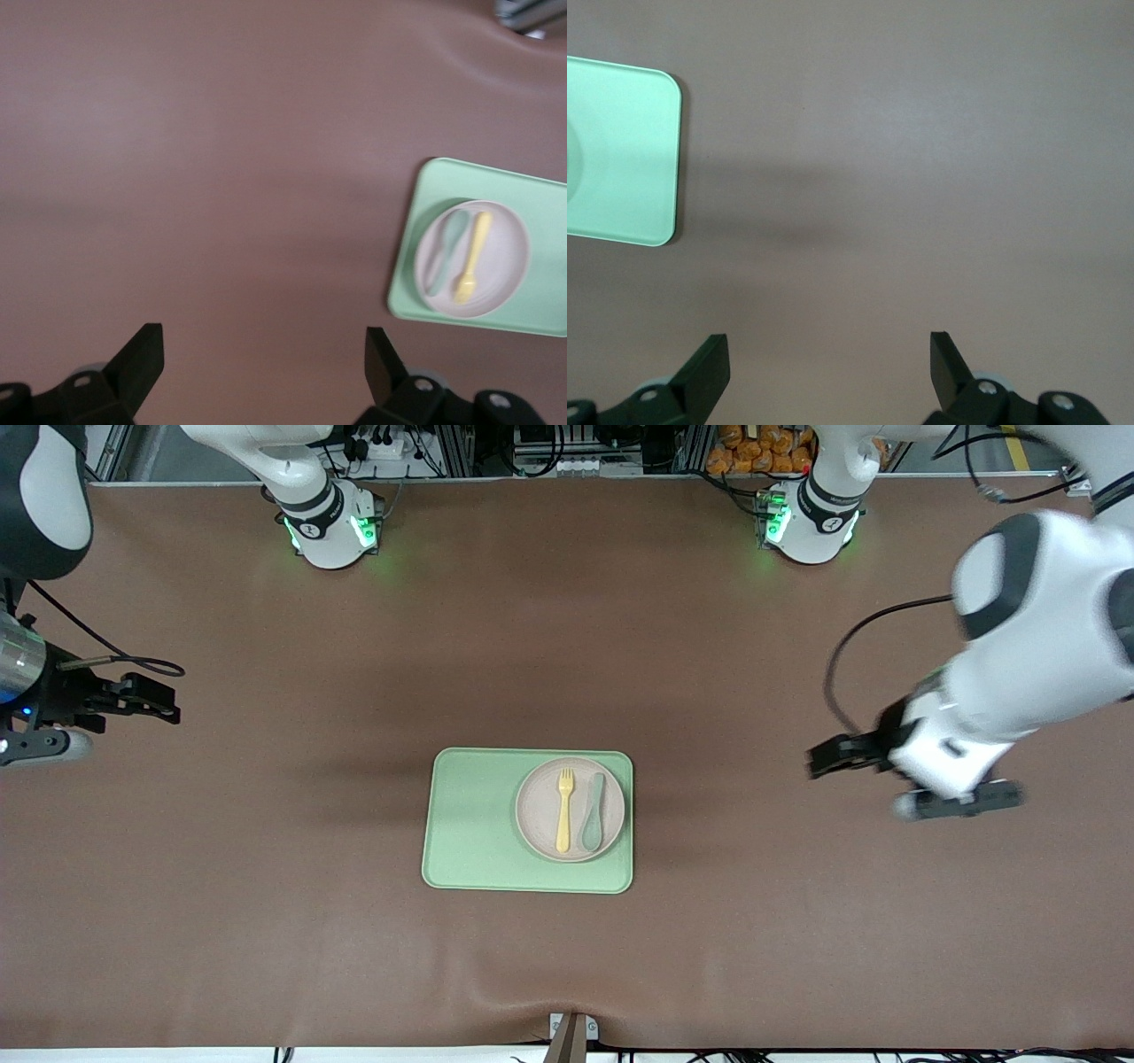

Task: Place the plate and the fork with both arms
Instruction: 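Release the plate and withdraw the left gripper while the right gripper approaches, then lower the right gripper over the plate and grasp the yellow fork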

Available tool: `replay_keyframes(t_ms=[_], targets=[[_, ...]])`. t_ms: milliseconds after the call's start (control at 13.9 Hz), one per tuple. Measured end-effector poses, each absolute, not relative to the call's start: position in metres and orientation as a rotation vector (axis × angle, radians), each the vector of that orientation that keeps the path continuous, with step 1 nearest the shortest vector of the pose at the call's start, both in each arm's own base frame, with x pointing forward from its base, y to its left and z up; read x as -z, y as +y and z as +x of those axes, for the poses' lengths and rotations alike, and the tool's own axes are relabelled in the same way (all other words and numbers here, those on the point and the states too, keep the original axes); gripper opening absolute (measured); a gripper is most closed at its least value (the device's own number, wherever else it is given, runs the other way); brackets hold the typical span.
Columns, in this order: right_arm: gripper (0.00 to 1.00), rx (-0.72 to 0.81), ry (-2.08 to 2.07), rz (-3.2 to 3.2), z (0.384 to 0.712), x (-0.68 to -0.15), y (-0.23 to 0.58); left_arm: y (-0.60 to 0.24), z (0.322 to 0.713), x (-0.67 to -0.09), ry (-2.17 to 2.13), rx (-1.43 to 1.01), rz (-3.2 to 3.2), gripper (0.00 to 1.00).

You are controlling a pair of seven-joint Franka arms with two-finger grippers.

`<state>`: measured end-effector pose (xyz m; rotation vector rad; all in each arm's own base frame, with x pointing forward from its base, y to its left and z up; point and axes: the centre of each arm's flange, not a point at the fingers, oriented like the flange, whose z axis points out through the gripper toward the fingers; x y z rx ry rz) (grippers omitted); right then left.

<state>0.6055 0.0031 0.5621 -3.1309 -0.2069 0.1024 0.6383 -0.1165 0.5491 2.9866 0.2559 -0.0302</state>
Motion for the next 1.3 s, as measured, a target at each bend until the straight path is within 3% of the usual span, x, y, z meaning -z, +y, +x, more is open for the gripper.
replay_keyframes(t_ms=[289,577,866,1299], targets=[[1.00,-0.027,-0.311,-3.112,0.613,-0.565,0.047,-0.066,0.617,-0.584,0.290,0.019,3.100,1.00],[1.00,0.049,-0.236,-3.030,0.639,-0.530,0.112,-0.043,0.604,-0.592,0.335,0.011,3.118,1.00],[1.00,0.067,-0.058,-3.012,0.652,-0.496,0.220,-0.037,0.596,-0.607,0.324,-0.024,3.118,1.00],[1.00,0.047,0.069,-3.004,0.647,-0.427,0.376,-0.037,0.593,-0.609,0.320,-0.026,3.119,1.00]])
